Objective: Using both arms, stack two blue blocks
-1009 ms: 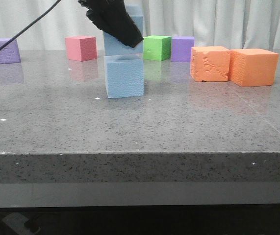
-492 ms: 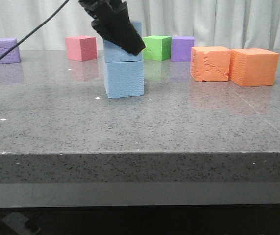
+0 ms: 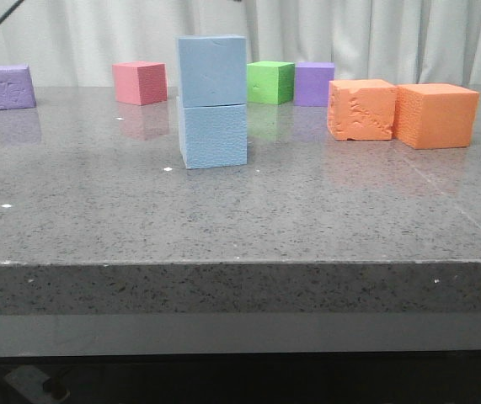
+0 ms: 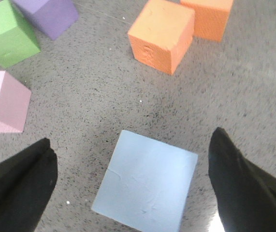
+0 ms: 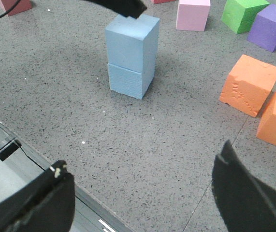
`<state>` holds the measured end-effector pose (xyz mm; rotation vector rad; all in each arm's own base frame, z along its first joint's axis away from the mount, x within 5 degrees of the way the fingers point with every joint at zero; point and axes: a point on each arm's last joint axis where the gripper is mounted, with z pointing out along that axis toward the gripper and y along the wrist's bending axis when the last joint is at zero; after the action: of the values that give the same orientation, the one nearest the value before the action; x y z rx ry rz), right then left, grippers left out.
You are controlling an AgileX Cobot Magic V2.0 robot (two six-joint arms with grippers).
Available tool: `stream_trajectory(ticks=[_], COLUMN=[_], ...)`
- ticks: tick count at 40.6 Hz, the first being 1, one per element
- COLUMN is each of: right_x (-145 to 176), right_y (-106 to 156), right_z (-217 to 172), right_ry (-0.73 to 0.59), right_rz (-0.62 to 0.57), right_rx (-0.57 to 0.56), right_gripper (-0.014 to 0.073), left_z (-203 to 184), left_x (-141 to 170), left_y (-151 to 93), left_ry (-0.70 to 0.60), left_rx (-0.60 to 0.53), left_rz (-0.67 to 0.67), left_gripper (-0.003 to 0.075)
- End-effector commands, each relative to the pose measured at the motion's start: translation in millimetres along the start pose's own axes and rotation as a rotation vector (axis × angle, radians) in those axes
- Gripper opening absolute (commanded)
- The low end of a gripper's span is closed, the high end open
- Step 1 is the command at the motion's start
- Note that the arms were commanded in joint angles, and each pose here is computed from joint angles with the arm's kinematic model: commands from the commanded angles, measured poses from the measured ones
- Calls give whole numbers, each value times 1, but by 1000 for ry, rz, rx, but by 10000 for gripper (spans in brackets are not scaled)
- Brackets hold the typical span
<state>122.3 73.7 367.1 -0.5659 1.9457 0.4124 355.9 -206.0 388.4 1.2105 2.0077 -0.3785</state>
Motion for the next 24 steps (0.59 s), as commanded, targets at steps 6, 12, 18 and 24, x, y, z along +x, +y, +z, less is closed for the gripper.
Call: stream_trajectory(ticks=[6,12,18,24], right_x=[-12,-12,-12,-12], right_y=[-1,-1,-1,-1], right_z=[-5,-5,-5,-5], right_ry=[-88,-88,-88,-88], right_rz=[0,0,0,0], right_rx=[11,11,11,11], right_gripper=[592,592,592,592], left_z=[-72,-107,-132,-142], left_x=[-18,-16,-9,21], left_y=[-3,-10,-26,-44], left_ry=[-107,-112,-112,-62], left_rx=[-187,-251,-246,-248], left_rz=[-312,-407,-420,-429], left_gripper=[620,620,619,619])
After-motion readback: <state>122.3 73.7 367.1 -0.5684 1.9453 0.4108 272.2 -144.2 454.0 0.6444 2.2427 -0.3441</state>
